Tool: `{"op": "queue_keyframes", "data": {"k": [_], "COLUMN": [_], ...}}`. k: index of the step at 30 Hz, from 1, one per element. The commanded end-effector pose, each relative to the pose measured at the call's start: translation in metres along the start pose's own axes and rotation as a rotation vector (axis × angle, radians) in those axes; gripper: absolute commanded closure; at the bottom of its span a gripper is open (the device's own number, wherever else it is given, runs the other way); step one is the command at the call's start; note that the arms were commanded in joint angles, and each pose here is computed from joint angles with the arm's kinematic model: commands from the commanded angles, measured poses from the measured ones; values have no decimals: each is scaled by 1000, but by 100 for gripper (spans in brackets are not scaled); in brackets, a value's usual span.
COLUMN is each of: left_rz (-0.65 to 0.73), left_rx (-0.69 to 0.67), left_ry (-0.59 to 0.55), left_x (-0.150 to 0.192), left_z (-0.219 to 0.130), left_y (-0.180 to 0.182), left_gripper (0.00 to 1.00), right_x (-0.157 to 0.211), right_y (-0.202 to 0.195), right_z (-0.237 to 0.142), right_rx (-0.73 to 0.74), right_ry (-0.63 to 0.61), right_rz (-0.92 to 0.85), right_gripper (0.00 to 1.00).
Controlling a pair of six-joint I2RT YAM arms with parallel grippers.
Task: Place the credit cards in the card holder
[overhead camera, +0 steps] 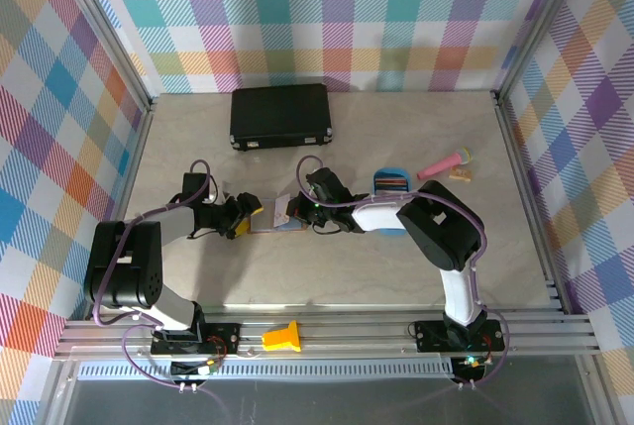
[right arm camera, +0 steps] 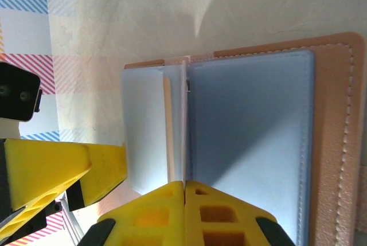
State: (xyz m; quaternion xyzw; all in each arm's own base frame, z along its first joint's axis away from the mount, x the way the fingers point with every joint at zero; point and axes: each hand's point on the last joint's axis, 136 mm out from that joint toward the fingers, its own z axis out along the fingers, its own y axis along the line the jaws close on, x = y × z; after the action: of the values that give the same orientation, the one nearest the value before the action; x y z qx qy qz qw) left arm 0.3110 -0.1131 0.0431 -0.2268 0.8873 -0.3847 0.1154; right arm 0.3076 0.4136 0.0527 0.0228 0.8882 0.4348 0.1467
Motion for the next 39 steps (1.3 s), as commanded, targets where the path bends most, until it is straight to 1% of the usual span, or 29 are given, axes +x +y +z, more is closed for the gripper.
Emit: {"op": "queue_keyframes", "data": {"k": [1, 12, 22, 39], "left_rz": [5, 4, 0, -2], "left_rx": [-20, -21, -26, -32], "left_ry": [18, 22, 30, 37], "left_x": [4, 5, 6, 6], "left_z": [6, 7, 9, 11], "left_y": [6, 5, 7, 8], "left_gripper": [27, 27, 27, 27], "right_x": [5, 10, 17, 26], "right_y": [9, 1, -3, -5], "right_z": [8, 13, 14, 21], "right_rx": [-30, -10, 22, 31], "right_ry": [22, 48, 77, 125], "right_rz": [-2, 31, 23, 38], "right_gripper": [100, 100, 100, 100]}}
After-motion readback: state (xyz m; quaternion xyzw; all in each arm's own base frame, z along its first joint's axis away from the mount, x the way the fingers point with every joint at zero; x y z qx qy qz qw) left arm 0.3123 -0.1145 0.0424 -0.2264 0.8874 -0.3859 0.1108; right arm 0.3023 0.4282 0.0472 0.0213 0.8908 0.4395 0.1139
